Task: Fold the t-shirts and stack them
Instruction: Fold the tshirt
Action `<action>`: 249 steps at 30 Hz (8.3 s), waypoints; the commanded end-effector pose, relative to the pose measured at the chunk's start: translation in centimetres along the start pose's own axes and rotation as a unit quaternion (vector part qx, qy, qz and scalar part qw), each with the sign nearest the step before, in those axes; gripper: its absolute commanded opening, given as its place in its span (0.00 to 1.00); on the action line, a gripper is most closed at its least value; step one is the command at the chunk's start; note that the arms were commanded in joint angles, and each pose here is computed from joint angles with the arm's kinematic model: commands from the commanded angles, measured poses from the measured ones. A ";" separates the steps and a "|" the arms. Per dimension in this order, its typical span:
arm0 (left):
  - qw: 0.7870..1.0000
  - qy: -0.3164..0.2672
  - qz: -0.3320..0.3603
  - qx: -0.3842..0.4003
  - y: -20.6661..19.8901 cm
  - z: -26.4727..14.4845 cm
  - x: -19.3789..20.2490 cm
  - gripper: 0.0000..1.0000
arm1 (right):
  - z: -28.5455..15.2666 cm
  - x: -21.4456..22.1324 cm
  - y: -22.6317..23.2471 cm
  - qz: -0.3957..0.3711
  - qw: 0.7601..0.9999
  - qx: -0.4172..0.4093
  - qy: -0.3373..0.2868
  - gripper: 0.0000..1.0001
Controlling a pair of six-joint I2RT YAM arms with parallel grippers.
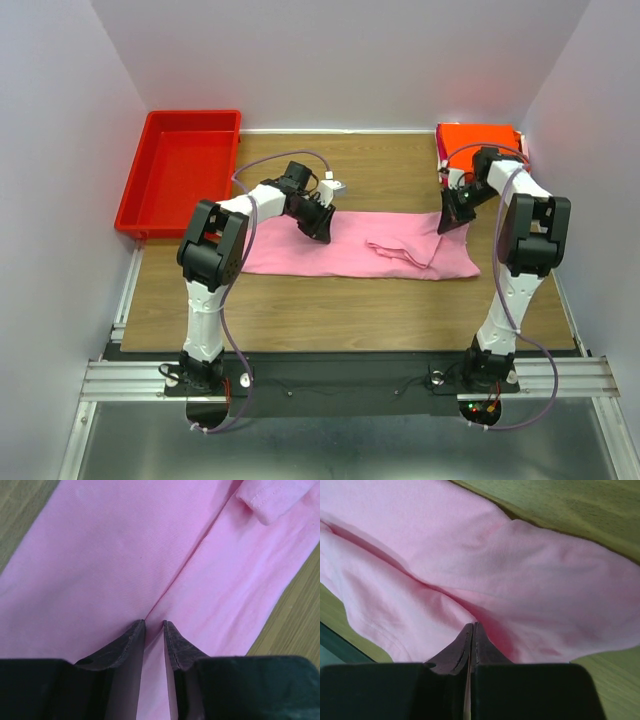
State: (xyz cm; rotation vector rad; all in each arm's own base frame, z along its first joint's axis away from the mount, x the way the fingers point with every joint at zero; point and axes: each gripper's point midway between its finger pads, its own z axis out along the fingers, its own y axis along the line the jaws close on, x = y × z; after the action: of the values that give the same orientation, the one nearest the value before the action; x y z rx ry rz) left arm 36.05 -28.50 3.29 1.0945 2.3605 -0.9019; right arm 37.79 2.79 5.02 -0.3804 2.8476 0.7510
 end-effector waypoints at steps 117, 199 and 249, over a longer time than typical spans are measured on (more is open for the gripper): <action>0.977 0.113 0.095 -0.156 4.6 -12.7 11.1 0.00 | 4.8 -14.1 3.4 -0.077 0.984 0.111 -0.113 0.23; 0.982 0.122 0.143 -0.009 -8.3 -5.8 10.8 0.25 | 11.1 -23.9 7.5 -0.170 0.952 0.096 -0.237 0.34; 0.994 -0.072 0.006 -0.080 -4.6 -15.3 6.9 0.35 | 12.4 7.9 30.3 -0.394 0.919 0.013 0.004 0.42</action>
State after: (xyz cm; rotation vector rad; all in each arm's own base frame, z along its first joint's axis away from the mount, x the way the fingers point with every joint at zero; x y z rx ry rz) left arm 27.37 -16.56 11.46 0.9474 2.2916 -0.7516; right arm 21.73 31.07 5.10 -1.4255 2.4120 0.5072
